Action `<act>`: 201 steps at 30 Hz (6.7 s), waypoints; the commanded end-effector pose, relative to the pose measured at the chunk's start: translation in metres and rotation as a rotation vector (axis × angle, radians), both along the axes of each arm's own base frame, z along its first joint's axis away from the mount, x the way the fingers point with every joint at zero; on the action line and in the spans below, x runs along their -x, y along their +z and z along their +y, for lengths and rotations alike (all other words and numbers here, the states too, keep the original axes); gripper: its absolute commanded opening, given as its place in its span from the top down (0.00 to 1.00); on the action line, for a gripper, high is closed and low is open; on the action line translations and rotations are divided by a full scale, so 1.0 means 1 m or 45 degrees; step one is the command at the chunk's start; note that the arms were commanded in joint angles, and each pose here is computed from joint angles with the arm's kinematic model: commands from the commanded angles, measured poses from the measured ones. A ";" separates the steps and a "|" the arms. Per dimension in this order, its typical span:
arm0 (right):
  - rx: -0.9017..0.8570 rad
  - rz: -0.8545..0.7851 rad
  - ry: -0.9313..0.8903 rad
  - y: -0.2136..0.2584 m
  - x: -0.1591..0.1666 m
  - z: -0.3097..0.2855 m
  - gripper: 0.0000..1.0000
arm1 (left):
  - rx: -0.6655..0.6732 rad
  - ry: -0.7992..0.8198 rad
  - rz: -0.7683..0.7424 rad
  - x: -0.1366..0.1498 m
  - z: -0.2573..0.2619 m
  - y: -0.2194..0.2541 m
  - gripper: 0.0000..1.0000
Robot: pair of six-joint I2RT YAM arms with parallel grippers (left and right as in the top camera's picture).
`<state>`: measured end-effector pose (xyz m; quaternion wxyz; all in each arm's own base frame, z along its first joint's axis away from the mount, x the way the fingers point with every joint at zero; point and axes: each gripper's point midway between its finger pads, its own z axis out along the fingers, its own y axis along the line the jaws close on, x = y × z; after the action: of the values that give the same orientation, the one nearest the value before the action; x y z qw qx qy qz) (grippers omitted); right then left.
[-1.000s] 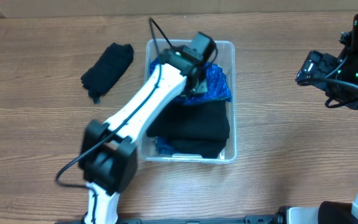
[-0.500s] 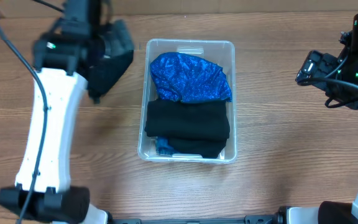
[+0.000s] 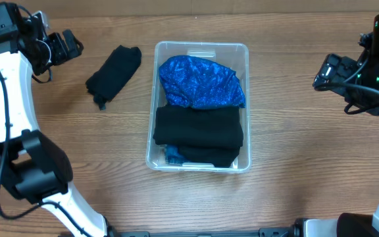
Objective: Pack container
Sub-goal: 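Move the left gripper to the black cloth left of the bin and grasp it, then lift the black cloth with the left gripper and lower it into the bin, then press the black cloth flat in the bin with the left gripper, release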
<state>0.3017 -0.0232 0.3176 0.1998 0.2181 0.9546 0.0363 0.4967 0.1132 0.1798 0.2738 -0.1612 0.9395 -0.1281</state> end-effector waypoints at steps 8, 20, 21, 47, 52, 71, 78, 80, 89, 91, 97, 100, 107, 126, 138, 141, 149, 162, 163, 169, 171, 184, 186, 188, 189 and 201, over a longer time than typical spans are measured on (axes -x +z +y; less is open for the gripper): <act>0.006 -0.034 0.016 0.008 0.005 0.000 0.06 | -0.049 -0.413 0.055 -0.022 -0.006 -0.106 0.02; 0.005 -0.034 0.015 0.007 0.005 0.000 0.06 | 0.089 -0.581 0.010 -0.027 -0.029 -0.146 0.00; 0.005 -0.034 0.015 0.007 0.005 0.000 0.06 | 0.099 -0.581 0.021 -0.026 -0.029 -0.151 0.00; 0.006 -0.035 0.015 0.007 0.005 0.000 0.06 | 0.557 -0.594 0.417 0.042 -0.098 -0.176 0.49; 0.006 -0.034 0.016 0.007 0.005 0.000 0.06 | 0.590 -0.596 0.409 0.043 -0.101 -0.173 0.80; 0.006 -0.034 0.016 0.007 0.005 0.000 0.06 | 0.659 -0.683 0.075 0.032 -0.120 -0.052 0.96; 0.006 -0.034 0.016 0.007 0.005 0.000 0.06 | 0.502 -0.790 -0.163 0.058 -0.143 0.059 0.96; 0.006 -0.034 0.016 0.007 0.005 0.000 0.07 | 0.452 -0.842 -0.230 0.069 -0.157 0.087 0.96; 0.015 -0.034 0.038 0.008 0.005 0.000 0.07 | 0.226 -1.311 -0.465 0.131 -0.254 0.152 0.96; 0.015 -0.034 0.038 0.008 0.005 0.000 0.07 | 0.154 -1.546 -0.522 0.152 -0.278 0.149 0.96; 0.015 -0.034 0.038 0.008 0.005 0.000 0.07 | -0.178 -2.183 -0.587 0.200 -0.311 0.115 0.96; 0.015 -0.034 0.038 0.008 0.005 0.000 0.07 | -0.338 -2.217 -0.465 0.194 -0.305 0.096 0.96; 0.014 -0.034 0.038 0.008 0.005 0.000 0.07 | -0.455 -2.194 -0.260 0.168 -0.296 0.056 0.96; 0.016 -0.034 0.042 0.008 0.005 0.000 0.07 | -0.350 -2.378 -0.113 0.190 -0.315 0.024 0.96; 0.017 -0.034 0.043 0.008 0.005 0.000 0.07 | -0.301 -2.667 -0.466 0.194 -0.321 0.037 0.96; 0.017 -0.034 0.042 0.008 0.005 0.000 0.07 | -0.288 -2.730 -0.574 0.196 -0.326 0.041 0.96; 0.016 -0.034 0.042 0.008 0.005 0.000 0.07 | -0.477 -2.879 -0.809 0.177 -0.320 0.041 0.96; 0.017 -0.034 0.042 0.008 0.005 0.000 0.07 | -0.705 -2.791 -0.656 0.128 -0.288 0.012 0.96; 0.017 -0.034 0.042 0.008 0.005 0.000 0.07 | -0.688 -2.793 -0.642 0.128 -0.288 0.009 0.96; 0.018 -0.034 0.042 0.007 0.005 0.000 0.07 | -0.642 -2.815 -0.609 0.133 -0.292 0.002 0.96; 0.018 -0.034 0.042 0.007 0.005 0.000 0.07 | -0.634 -2.806 -0.602 0.133 -0.292 0.002 0.96; 0.017 -0.034 0.042 0.007 0.005 0.000 0.07 | -0.837 -2.572 -0.585 0.088 -0.292 0.005 0.00; 0.017 -0.034 0.042 0.007 0.005 0.000 0.07 | -1.008 -2.294 -0.597 0.042 -0.288 0.017 0.00; 0.017 -0.034 0.042 0.008 0.005 0.000 0.07 | -1.025 -1.872 -0.651 -0.001 -0.289 0.046 0.00; 0.017 -0.034 0.042 0.007 0.005 0.000 0.07 | -0.969 -1.739 -0.671 -0.009 -0.290 0.058 0.00; 0.017 -0.034 0.043 0.007 0.005 0.000 0.07 | -0.012 -1.477 -0.263 0.090 -0.349 0.082 0.78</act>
<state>0.3008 -0.0231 0.3178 0.2000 0.2011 0.9584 0.0330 0.4475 -0.2033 0.2510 0.3064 0.4516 0.8230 -0.1580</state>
